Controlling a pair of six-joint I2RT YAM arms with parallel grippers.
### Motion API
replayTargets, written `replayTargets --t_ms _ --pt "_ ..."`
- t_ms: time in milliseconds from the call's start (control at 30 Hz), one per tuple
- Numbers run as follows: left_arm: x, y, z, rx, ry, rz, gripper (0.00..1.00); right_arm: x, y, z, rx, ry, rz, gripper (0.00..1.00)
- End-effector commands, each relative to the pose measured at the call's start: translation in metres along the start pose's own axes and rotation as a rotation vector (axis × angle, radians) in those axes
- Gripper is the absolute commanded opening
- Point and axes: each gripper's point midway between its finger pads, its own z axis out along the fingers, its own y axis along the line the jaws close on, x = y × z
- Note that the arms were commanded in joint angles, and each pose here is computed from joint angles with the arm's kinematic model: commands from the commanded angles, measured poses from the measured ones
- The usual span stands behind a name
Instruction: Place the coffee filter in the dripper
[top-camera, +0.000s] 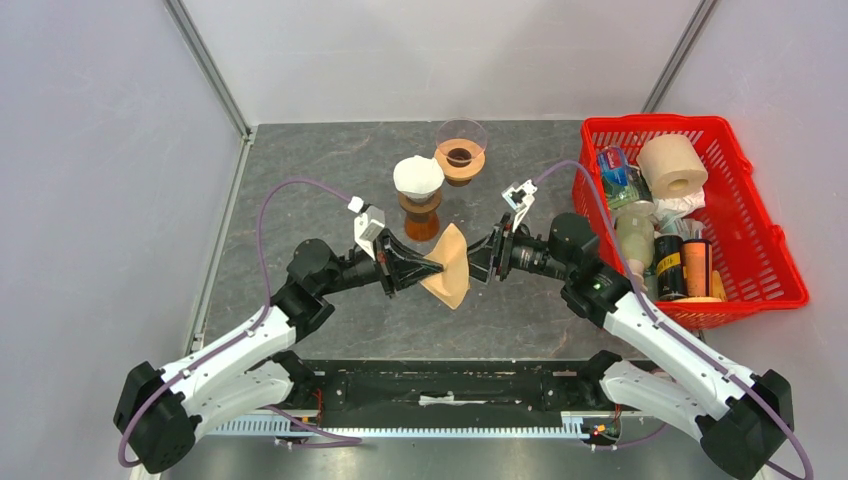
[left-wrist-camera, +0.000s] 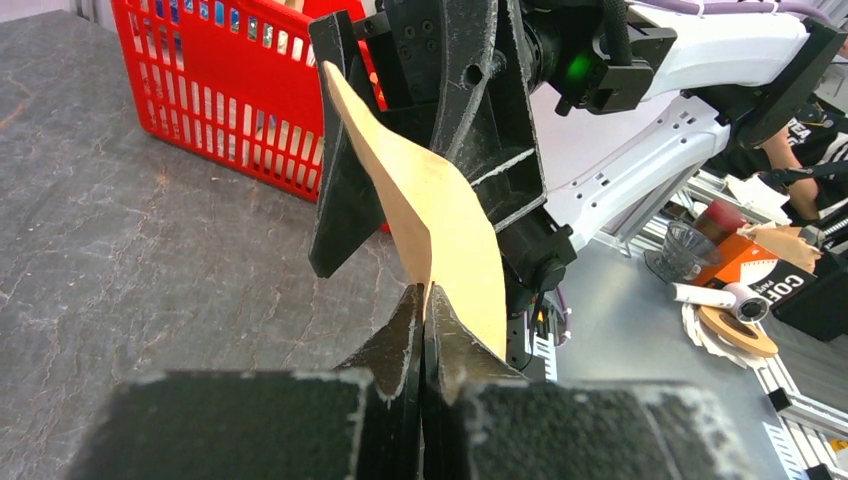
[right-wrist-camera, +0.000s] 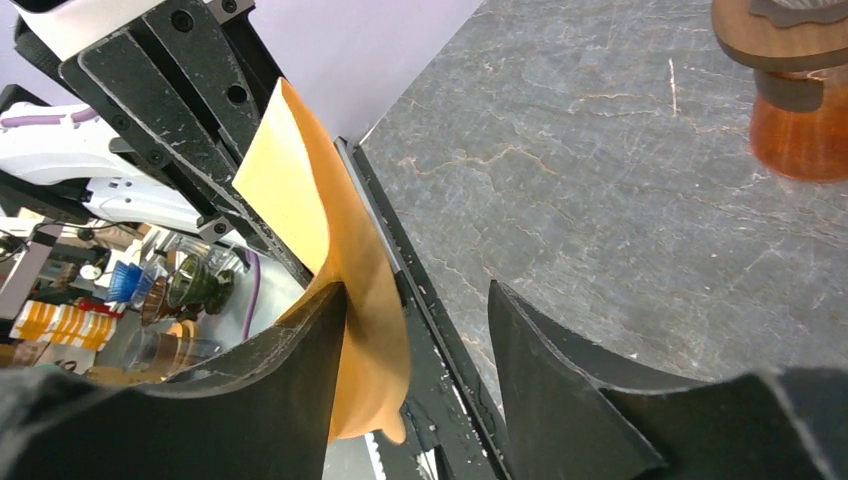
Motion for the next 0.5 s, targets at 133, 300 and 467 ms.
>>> replayTargets --t_ms 133,300,467 --pt "-0.022 -0.011 -0.003 0.022 -0.093 0.032 0.02 -0.009 0.013 -0.002 -0.059 -0.038 0.0 0.59" --pt "-0.029 -0.016 -0.006 0.031 -0.133 0.046 0.02 -0.007 0.014 -0.004 -0.063 -0.042 0.006 0.55" --pt "-0.029 -0.017 -0.006 0.039 -0.134 0.044 0.02 -0.01 0.03 -0.004 -0.157 -0.052 0.0 0.46"
